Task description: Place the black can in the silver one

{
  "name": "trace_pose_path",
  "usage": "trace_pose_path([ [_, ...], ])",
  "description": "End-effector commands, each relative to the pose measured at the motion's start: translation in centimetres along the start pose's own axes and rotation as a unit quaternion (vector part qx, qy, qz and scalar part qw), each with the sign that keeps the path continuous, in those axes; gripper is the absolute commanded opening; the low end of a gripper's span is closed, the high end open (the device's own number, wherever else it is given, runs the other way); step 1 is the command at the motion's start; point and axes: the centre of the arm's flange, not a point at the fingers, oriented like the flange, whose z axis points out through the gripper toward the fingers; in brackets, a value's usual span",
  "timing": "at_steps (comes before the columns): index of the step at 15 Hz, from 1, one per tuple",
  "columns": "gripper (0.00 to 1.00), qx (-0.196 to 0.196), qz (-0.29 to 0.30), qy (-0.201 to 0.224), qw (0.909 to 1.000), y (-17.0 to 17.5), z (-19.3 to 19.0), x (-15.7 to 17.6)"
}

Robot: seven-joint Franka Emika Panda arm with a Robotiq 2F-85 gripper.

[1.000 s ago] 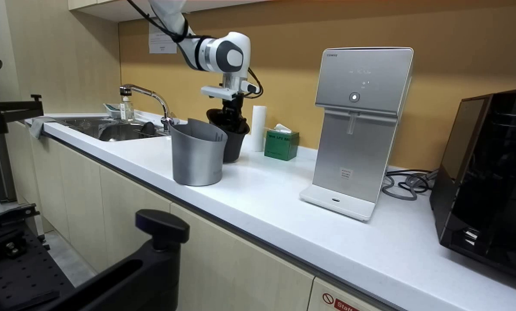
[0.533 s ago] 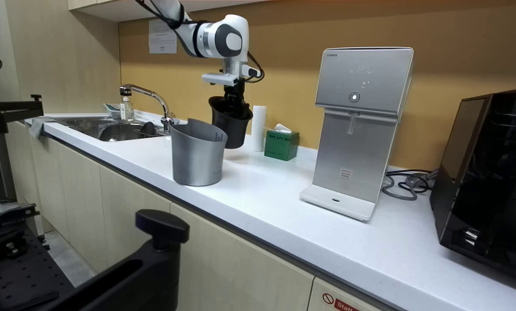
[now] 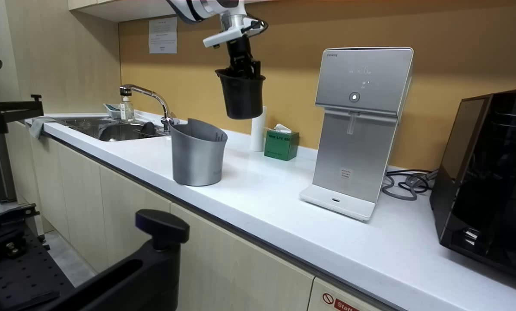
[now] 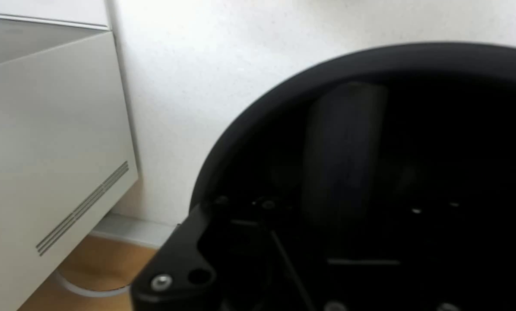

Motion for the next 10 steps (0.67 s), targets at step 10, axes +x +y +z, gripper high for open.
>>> trace_pose_path([
  [10,0.01,-0.008,0.008,-0.090,0.9959,3.5,-4.7,-5.2],
])
